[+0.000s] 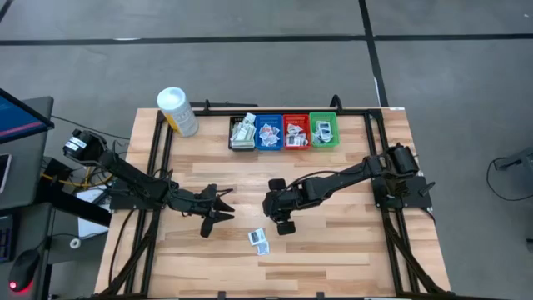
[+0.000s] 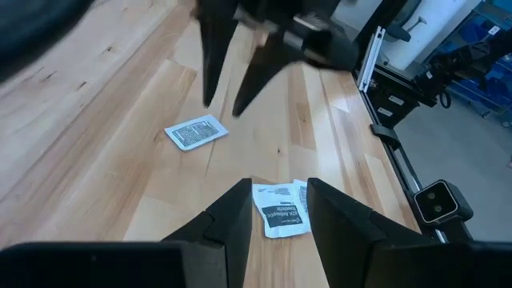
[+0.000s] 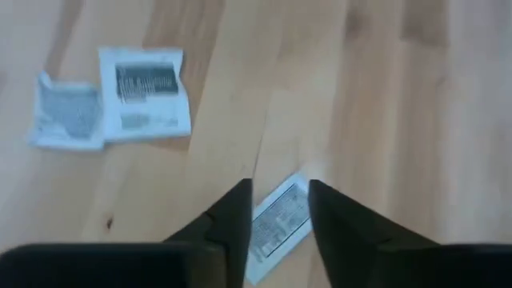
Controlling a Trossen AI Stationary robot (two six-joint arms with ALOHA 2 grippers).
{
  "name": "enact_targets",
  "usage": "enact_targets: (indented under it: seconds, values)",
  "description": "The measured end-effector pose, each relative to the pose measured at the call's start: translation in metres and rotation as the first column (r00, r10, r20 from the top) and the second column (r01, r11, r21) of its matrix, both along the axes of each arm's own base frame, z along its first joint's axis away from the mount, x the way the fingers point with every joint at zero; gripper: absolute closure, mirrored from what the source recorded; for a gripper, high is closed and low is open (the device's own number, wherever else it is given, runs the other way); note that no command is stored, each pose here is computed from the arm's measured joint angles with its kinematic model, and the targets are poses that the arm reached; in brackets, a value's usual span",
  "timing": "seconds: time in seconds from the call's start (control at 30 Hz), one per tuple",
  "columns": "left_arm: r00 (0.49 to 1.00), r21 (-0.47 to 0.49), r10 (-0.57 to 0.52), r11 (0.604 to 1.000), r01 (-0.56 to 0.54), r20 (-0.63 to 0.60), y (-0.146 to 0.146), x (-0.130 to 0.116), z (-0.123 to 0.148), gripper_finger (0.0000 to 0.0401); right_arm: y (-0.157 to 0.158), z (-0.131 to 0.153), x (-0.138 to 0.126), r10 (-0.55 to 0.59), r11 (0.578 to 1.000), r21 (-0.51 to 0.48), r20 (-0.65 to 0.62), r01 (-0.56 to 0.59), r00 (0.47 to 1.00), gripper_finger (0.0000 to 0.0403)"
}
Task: Pick & Place First Aid Supplies
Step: Put the orange ointment pack in the blue bin
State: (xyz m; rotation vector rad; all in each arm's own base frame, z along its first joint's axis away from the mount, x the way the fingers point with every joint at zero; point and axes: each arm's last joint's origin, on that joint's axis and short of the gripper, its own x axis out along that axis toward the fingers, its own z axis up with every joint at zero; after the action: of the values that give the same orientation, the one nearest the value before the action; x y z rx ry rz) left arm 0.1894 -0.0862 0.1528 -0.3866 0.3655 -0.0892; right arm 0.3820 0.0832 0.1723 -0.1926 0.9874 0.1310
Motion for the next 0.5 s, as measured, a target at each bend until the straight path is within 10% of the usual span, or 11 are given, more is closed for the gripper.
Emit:
enact_targets:
  seconds: [0.5]
  values:
    - [1.000, 0.000, -0.001, 1.000, 0.001, 0.001, 0.000, 0.000, 0.000, 0.0280, -0.004, -0.068, 0.007, -0.134, 0.987, 0.056, -0.208, 0.149, 0.969, 0.0164]
